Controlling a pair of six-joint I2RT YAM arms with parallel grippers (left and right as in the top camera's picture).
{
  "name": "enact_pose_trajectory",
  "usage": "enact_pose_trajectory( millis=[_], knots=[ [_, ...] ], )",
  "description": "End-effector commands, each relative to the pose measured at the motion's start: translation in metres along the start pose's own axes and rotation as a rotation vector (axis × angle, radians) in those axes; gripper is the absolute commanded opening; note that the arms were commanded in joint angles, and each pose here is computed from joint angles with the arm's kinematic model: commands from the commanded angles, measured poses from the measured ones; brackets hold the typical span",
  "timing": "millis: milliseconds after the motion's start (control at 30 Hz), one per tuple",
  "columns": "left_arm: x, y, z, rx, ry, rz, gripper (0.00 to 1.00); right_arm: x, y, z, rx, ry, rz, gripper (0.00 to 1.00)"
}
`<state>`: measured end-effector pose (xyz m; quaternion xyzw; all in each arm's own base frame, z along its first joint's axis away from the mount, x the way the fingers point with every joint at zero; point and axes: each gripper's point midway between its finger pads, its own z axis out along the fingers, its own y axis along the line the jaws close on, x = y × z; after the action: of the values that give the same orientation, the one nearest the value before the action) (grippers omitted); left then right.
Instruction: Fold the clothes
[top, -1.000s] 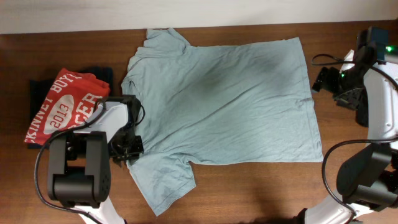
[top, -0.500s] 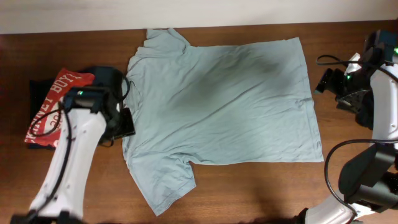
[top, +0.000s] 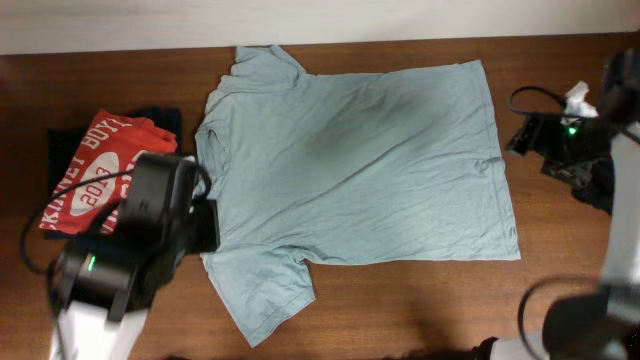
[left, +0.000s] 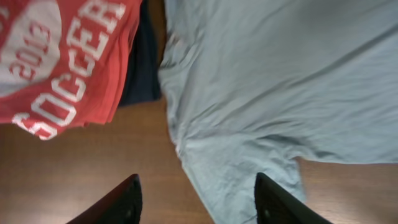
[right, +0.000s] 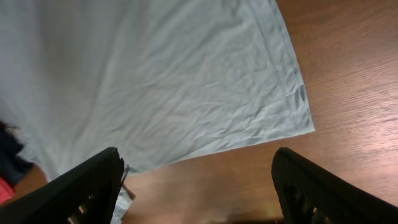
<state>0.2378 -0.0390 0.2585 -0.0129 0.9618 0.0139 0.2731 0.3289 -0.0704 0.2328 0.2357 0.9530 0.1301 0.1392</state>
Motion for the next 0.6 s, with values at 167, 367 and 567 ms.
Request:
enact_pose_trajectory(
  millis=[167,367,567],
  knots=[
    [0.096,-0.028,0.059,0.101,0.256,-0.038,0.64,0.042,0.003,-0.074,0.023,-0.197,0.063,0.83],
    [0.164,-0.058,0.099,0.214,0.532,-0.201,0.65,0.063,-0.008,-0.045,0.030,-0.141,0.099,0.82],
    [0.213,-0.062,0.117,0.202,0.737,-0.248,0.64,0.061,-0.011,-0.033,0.031,-0.137,0.100,0.82]
  ],
)
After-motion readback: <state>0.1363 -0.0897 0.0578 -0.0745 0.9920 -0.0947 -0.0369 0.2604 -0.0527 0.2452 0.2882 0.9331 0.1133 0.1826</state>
